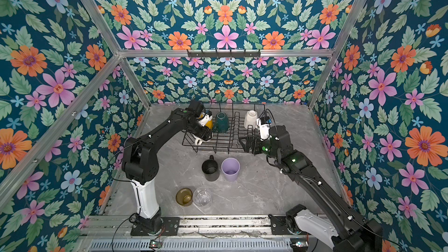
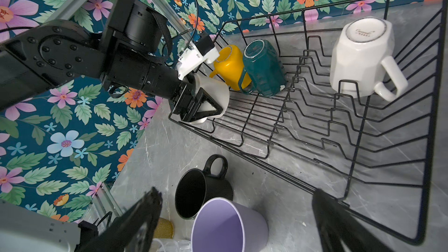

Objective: Load the cups into the dish rack
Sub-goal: 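Lower the red-lined mug upside down into the rack beside the yellow mug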

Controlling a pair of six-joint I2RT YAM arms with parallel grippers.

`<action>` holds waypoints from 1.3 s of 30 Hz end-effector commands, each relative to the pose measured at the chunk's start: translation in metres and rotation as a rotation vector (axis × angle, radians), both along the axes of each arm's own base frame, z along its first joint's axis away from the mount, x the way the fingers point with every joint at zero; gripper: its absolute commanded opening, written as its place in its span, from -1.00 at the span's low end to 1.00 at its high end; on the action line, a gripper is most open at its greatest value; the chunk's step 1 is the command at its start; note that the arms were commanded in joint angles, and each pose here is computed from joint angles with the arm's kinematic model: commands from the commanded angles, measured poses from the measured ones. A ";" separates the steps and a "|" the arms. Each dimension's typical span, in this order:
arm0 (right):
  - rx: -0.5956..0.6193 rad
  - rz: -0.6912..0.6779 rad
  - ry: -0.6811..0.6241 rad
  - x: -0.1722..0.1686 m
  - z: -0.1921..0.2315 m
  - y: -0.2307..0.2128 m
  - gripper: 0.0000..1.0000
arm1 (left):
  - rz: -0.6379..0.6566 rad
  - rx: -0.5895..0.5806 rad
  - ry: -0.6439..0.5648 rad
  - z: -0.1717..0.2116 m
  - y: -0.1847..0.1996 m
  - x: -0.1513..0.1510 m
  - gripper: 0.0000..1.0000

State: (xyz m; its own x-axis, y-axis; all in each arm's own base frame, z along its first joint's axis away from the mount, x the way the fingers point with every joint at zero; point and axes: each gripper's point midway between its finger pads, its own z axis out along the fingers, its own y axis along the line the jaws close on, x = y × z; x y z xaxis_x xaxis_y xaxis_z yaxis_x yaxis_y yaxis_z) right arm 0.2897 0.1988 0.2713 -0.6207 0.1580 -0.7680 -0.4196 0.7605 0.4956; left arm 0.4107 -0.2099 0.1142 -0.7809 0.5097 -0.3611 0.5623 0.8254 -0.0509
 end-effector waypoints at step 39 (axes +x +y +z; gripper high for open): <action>-0.009 0.019 0.014 0.000 -0.004 0.003 0.92 | 0.079 0.155 0.038 -0.053 0.016 0.022 0.68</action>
